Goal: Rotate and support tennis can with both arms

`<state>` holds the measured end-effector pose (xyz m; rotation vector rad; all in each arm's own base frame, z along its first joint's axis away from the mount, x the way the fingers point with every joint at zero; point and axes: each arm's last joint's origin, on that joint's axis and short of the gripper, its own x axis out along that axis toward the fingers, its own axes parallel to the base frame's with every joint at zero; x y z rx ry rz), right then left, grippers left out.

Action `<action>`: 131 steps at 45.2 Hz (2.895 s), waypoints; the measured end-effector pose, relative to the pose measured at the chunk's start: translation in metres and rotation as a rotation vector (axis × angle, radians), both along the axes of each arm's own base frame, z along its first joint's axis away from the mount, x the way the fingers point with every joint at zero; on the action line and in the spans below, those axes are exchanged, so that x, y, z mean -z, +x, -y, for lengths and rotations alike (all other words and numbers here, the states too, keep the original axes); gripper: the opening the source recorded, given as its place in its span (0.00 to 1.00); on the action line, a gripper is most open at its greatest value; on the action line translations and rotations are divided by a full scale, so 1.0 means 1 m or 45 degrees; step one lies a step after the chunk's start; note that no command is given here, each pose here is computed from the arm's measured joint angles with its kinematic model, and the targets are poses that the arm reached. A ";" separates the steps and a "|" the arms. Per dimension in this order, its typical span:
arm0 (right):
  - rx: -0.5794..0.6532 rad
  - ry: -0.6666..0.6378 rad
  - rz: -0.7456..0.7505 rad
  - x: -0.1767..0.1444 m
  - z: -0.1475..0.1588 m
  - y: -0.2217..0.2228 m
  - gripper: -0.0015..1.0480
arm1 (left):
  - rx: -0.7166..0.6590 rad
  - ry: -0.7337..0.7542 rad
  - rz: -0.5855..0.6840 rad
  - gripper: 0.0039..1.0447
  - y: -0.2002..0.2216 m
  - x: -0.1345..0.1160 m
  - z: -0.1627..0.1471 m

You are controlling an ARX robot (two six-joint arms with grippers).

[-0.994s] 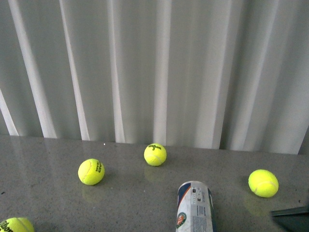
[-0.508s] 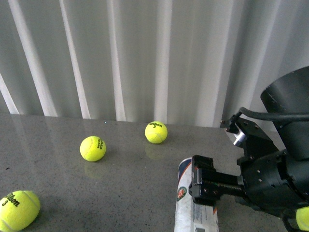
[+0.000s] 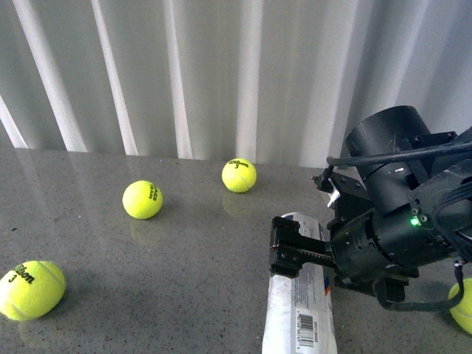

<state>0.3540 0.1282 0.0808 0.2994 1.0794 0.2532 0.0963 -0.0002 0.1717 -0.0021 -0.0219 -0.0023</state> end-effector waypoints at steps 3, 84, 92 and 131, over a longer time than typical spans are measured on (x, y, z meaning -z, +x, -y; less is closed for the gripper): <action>0.007 -0.006 -0.018 0.007 -0.003 0.007 0.93 | 0.000 0.000 0.000 0.94 0.000 0.000 0.000; -1.991 -0.808 0.849 0.025 -0.024 0.014 0.53 | 0.000 0.000 0.000 0.94 0.000 0.000 0.000; -1.979 -0.753 0.829 0.024 -0.024 0.006 0.81 | 0.000 0.000 0.000 0.94 0.000 0.000 0.000; -0.846 -0.286 0.918 -0.113 0.019 -0.032 0.93 | 0.000 0.000 0.000 0.94 0.000 0.000 0.000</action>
